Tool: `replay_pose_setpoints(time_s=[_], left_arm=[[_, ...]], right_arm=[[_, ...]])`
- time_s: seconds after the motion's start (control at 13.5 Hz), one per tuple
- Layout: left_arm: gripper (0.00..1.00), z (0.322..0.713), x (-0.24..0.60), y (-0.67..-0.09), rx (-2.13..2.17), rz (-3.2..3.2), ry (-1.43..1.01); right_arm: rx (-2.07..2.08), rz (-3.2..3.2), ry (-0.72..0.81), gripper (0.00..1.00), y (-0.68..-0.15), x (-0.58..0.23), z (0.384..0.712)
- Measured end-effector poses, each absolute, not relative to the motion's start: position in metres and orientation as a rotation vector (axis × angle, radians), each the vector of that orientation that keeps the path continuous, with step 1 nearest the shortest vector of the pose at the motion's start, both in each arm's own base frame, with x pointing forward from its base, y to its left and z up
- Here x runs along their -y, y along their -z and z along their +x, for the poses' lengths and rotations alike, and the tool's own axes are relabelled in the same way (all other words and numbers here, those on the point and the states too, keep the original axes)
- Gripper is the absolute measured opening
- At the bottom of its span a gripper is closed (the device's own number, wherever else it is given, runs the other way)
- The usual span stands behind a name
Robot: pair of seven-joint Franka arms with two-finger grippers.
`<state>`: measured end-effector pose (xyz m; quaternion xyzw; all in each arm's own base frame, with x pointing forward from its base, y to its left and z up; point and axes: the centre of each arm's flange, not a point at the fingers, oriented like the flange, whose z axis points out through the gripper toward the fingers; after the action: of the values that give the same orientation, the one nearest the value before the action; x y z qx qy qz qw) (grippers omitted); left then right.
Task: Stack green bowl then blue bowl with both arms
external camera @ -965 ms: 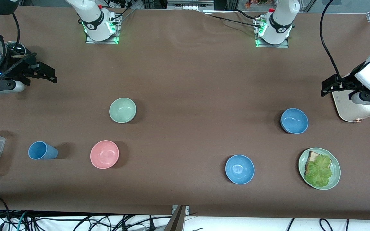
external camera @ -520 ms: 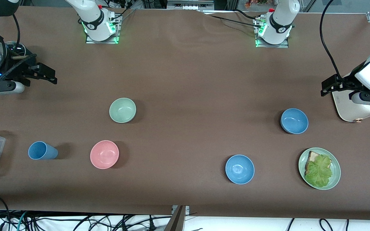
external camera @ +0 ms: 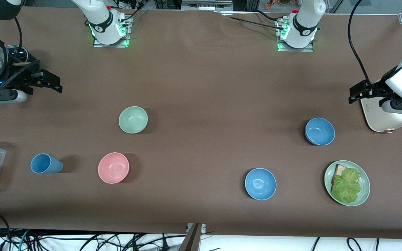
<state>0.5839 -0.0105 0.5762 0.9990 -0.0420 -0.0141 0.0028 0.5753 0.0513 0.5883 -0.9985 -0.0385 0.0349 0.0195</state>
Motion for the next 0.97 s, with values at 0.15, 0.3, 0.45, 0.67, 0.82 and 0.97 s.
replay_pose_setpoints(time_s=[0.15, 0.3, 0.45, 0.67, 0.82, 0.97], left_arm=[[1.0, 0.5838, 0.0091, -0.5798, 0.128, 3.133, 0.039], [1.0, 0.5837, 0.0084, -0.5836, 0.126, 3.134, 0.035], [1.0, 0.5838, 0.0084, -0.5851, 0.126, 3.134, 0.031], [1.0, 0.584, 0.0086, -0.5846, 0.127, 3.134, 0.033], [1.0, 0.5844, 0.0087, -0.5835, 0.127, 3.133, 0.036], [1.0, 0.5846, 0.0086, -0.5833, 0.127, 3.133, 0.037]], right_arm=[[0.119, -3.098, -0.107, 0.99, -0.5883, -0.0513, 0.5754], [0.119, -3.098, -0.106, 0.99, -0.5884, -0.0513, 0.5755], [0.119, -3.099, -0.106, 0.99, -0.5884, -0.0512, 0.5755], [0.119, -3.098, -0.107, 0.99, -0.5879, -0.0512, 0.5755], [0.119, -3.098, -0.115, 0.99, -0.5856, -0.0512, 0.5754], [0.119, -3.098, -0.129, 0.99, -0.5789, -0.0512, 0.5751]])
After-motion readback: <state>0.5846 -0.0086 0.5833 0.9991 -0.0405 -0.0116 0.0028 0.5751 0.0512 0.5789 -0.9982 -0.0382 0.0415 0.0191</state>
